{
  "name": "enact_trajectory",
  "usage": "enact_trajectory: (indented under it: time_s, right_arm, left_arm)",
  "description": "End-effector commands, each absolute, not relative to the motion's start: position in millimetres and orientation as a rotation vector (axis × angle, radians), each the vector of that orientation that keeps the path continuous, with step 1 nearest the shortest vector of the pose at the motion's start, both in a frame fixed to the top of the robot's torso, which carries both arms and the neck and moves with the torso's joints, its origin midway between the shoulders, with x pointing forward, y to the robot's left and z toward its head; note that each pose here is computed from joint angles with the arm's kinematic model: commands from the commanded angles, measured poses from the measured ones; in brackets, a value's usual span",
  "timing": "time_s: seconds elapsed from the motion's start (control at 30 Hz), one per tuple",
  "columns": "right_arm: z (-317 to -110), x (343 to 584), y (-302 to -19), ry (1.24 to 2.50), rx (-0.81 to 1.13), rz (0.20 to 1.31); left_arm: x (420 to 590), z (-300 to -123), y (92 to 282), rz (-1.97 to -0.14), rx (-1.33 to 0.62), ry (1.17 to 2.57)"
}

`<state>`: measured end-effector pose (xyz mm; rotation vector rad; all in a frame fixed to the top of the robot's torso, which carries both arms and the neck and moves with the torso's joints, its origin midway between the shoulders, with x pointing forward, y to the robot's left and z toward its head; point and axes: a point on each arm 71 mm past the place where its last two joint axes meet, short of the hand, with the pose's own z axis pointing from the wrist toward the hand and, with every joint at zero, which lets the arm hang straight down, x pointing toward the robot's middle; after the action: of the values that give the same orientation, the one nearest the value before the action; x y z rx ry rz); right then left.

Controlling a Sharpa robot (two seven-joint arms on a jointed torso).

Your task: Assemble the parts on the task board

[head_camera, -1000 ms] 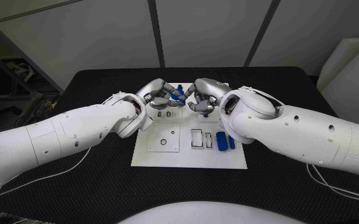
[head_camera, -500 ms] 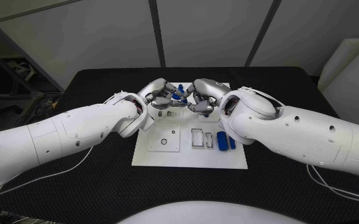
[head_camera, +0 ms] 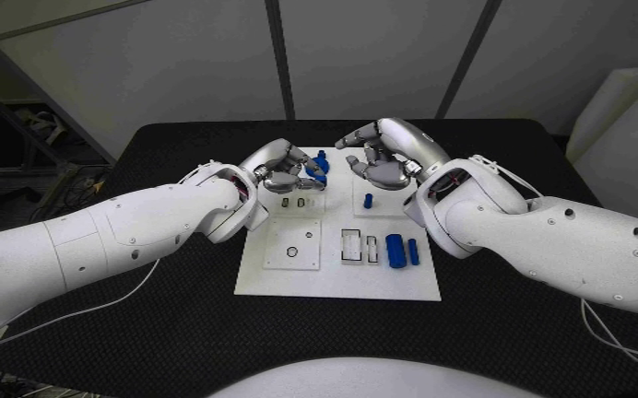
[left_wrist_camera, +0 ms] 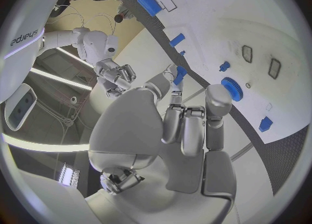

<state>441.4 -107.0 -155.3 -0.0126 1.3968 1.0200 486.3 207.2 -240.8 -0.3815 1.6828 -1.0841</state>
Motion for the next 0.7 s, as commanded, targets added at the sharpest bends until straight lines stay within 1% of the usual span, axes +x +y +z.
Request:
enact_trajectory:
  time_s: [0.03, 0.17, 0.3, 0.47, 0.7]
  right_arm:
    - [-145, 438, -115, 1.260, 0.023, 1.135]
    - [-149, 443, -133, 1.292, 0.056, 1.092]
    - [-151, 446, -142, 1.314, 0.072, 1.066]
    - [-152, 447, -146, 1.328, 0.080, 1.051]
    - [-153, 448, -150, 1.341, 0.089, 1.035]
  left_arm:
    - [487.1, -240.4, 208.7, -1.061, -0.321, 1.689]
    - [487.7, -240.4, 211.0, -1.047, -0.262, 1.684]
    - [487.6, -240.1, 209.6, -1.042, -0.172, 1.669]
    - [486.9, -243.1, 208.8, -1.046, -0.071, 1.655]
    - [486.1, -248.3, 206.2, -1.108, 0.027, 1.663]
